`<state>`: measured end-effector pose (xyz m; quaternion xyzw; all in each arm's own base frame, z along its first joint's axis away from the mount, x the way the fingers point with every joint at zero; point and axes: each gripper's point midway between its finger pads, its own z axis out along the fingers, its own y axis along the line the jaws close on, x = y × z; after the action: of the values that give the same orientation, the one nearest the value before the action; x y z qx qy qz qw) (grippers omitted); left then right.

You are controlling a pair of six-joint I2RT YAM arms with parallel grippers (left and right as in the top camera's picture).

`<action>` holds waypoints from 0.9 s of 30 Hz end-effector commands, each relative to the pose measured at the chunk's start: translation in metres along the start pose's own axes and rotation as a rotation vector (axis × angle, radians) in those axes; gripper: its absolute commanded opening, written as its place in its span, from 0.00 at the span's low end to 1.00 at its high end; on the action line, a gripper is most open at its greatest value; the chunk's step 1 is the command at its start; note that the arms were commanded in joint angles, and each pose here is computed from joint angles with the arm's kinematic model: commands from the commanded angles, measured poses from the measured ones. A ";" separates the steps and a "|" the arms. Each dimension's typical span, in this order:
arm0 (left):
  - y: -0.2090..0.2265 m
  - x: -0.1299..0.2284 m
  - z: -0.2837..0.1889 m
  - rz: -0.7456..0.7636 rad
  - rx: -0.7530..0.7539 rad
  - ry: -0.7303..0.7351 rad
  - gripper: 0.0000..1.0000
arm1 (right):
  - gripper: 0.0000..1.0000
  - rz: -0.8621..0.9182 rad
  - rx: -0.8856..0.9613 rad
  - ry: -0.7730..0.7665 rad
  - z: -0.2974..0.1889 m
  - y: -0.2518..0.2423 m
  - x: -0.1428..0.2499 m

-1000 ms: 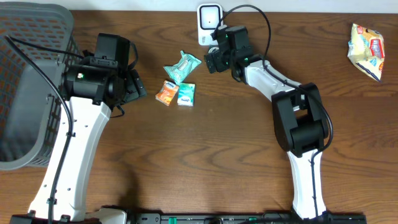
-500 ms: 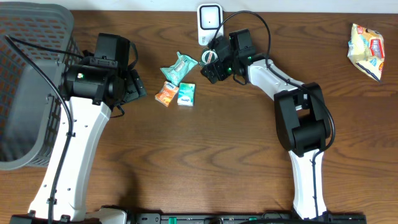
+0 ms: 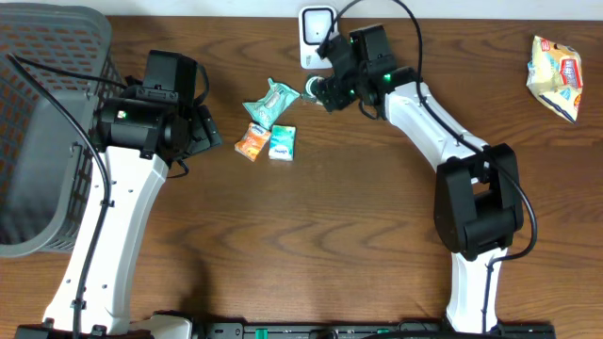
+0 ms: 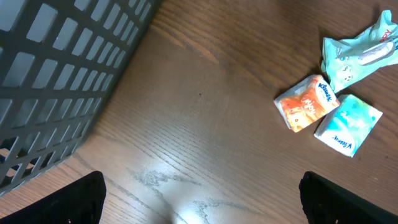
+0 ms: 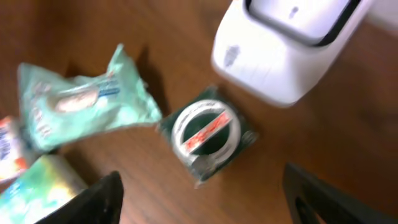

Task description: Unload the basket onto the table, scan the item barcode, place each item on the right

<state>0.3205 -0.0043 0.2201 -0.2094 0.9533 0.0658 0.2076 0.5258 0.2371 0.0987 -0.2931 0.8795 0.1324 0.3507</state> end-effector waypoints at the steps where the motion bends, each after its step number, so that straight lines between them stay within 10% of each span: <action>1: 0.003 -0.001 0.002 -0.011 -0.018 0.000 0.98 | 0.71 -0.017 0.069 -0.021 0.020 -0.014 0.002; 9: 0.003 -0.001 0.002 -0.011 -0.018 0.000 0.98 | 0.94 -0.023 -0.065 -0.046 0.073 0.003 0.028; 27: 0.003 -0.001 0.002 -0.011 -0.018 0.000 0.98 | 0.73 -0.050 -0.209 0.126 0.040 0.034 0.057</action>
<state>0.3206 -0.0043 0.2201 -0.2097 0.9532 0.0658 0.2078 0.5068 0.2561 0.0102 -0.3458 0.8770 0.1878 0.2758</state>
